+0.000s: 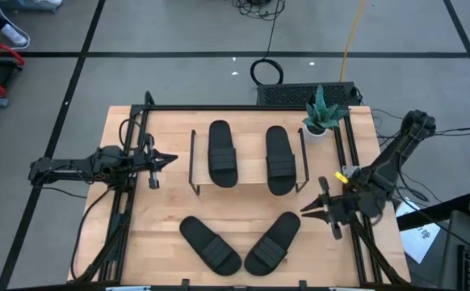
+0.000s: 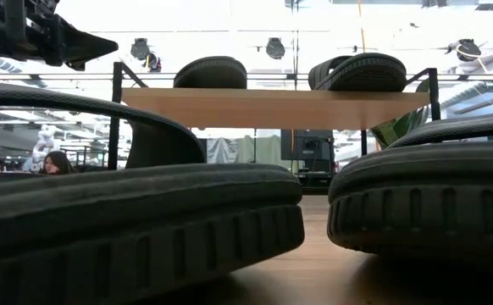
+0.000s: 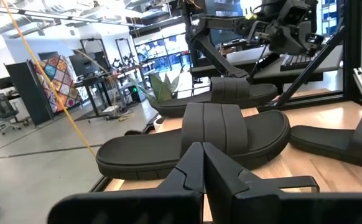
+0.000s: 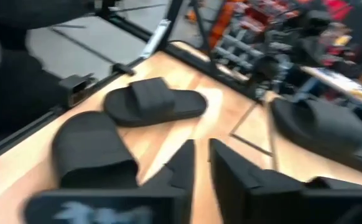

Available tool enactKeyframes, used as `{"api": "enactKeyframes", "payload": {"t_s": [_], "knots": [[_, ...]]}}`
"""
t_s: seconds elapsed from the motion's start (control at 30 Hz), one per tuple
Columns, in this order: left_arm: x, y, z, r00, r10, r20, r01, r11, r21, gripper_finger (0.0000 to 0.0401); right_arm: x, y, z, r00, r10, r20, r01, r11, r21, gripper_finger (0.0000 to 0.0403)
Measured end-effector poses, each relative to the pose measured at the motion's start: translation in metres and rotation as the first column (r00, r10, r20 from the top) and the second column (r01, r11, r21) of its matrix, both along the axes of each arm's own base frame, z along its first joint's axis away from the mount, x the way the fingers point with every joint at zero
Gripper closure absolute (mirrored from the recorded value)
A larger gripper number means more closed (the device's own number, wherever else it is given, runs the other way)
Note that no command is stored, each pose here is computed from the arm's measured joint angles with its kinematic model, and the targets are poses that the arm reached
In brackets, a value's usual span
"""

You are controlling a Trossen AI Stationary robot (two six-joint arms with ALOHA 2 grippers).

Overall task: Pick and place slides into the shelf
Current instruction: Put the right black slide under the shelf

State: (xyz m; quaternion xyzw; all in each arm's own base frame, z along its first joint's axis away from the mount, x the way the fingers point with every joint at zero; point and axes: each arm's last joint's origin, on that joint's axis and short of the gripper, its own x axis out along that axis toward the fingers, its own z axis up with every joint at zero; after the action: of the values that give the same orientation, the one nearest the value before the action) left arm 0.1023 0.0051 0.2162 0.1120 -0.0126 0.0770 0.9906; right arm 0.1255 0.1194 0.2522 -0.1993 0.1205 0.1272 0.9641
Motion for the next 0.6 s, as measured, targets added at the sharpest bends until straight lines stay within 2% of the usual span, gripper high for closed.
{"api": "enactKeyframes", "payload": {"t_s": [0.07, 0.2, 0.33, 0.43, 0.53, 0.6], "knots": [[0.0, 0.0, 0.0, 1.0, 0.0, -0.001, 0.0, 1.0, 0.002, 0.0399, 0.002, -0.005, -0.002, 0.998, 0.056, -0.008, -0.056, 0.998, 0.004, 0.0393], [0.0, 0.0, -0.001, 1.0, -0.004, -0.012, 0.004, 1.0, -0.001, 0.0393, 0.006, -0.012, -0.003, 0.983, 0.17, 0.067, -0.17, 0.985, -0.006, 0.0391], [0.0, -0.002, -0.006, 0.995, -0.074, -0.066, 0.075, 0.997, 0.008, 0.0396, 0.007, -0.018, -0.002, 0.955, 0.266, 0.129, -0.262, 0.964, -0.049, 0.04], [0.0, -0.003, -0.008, 0.991, -0.094, -0.09, 0.096, 0.995, 0.018, 0.0399, 0.01, -0.026, 0.001, 0.947, 0.284, 0.148, -0.28, 0.959, -0.047, 0.04], [0.0, -0.004, -0.013, 0.983, -0.121, -0.135, 0.125, 0.992, 0.019, 0.0393, 0.017, -0.038, 0.002, 0.959, 0.238, 0.156, -0.235, 0.971, -0.036, 0.0401], [0.001, -0.004, -0.015, 0.975, -0.152, -0.165, 0.159, 0.987, 0.029, 0.0392, 0.021, -0.044, 0.003, 0.951, 0.264, 0.159, -0.265, 0.964, -0.014, 0.0402]]}}
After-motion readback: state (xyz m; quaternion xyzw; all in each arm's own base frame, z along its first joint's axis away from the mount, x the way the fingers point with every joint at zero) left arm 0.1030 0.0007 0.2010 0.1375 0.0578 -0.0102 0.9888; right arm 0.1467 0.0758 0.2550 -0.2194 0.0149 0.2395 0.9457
